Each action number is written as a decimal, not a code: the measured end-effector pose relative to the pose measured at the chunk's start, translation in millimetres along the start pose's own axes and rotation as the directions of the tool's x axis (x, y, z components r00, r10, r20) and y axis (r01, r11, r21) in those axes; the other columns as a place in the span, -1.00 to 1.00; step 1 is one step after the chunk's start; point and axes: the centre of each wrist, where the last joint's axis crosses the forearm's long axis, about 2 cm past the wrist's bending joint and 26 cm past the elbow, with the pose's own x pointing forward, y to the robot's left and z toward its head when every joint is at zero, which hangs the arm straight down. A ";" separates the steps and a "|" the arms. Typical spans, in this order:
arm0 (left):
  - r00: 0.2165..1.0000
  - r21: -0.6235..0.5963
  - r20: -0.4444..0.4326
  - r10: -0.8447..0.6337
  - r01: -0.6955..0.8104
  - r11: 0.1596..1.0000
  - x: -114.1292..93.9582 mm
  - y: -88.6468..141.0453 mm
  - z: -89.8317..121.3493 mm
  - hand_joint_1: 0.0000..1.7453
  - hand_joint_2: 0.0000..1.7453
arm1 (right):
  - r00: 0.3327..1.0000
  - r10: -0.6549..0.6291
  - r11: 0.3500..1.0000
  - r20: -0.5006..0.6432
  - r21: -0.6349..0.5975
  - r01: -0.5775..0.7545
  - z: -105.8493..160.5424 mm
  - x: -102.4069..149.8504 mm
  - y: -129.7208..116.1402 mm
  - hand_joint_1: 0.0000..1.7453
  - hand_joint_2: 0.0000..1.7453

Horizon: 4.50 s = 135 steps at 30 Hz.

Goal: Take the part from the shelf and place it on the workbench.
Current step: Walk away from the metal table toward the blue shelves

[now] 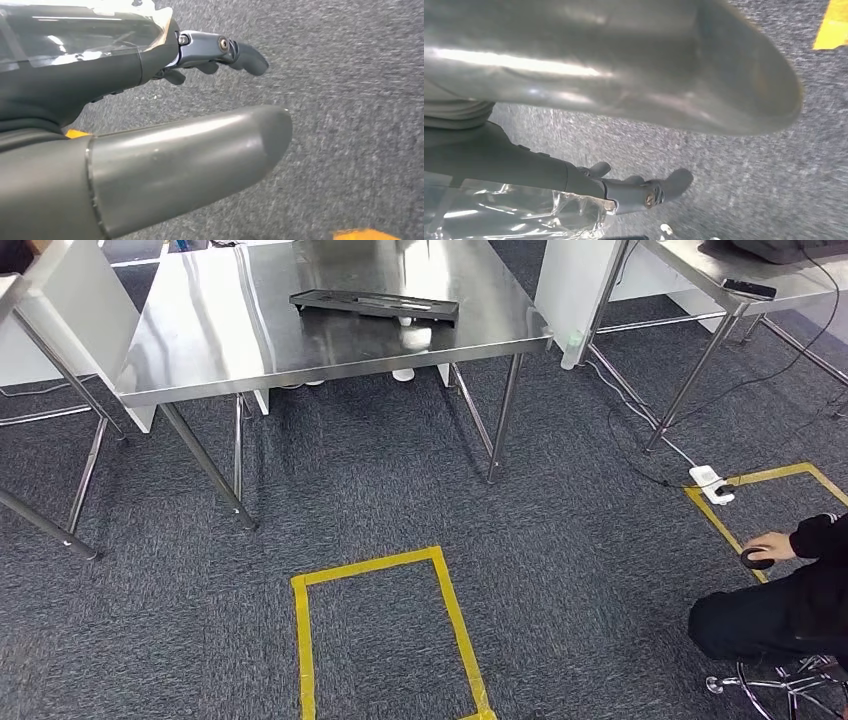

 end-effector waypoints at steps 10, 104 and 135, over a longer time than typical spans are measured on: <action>1.000 0.003 0.018 -0.009 0.009 1.000 1.4 1.7 -1.3 -1.00 -1.00 | 1.000 -0.016 1.000 0.003 0.013 0.016 -1.7 2.3 -1.4 -1.00 -1.00; 0.993 0.009 0.067 -0.094 0.094 0.996 2.9 10.1 -5.9 -1.00 -1.00 | 0.987 -0.143 0.989 -0.066 0.011 0.144 0.6 -3.0 1.1 -1.00 -1.00; 0.992 0.008 0.078 -0.094 0.094 0.996 3.8 10.0 -6.1 -1.00 -1.00 | 0.985 -0.160 0.987 -0.071 0.008 0.161 0.2 -1.3 0.9 -1.00 -1.00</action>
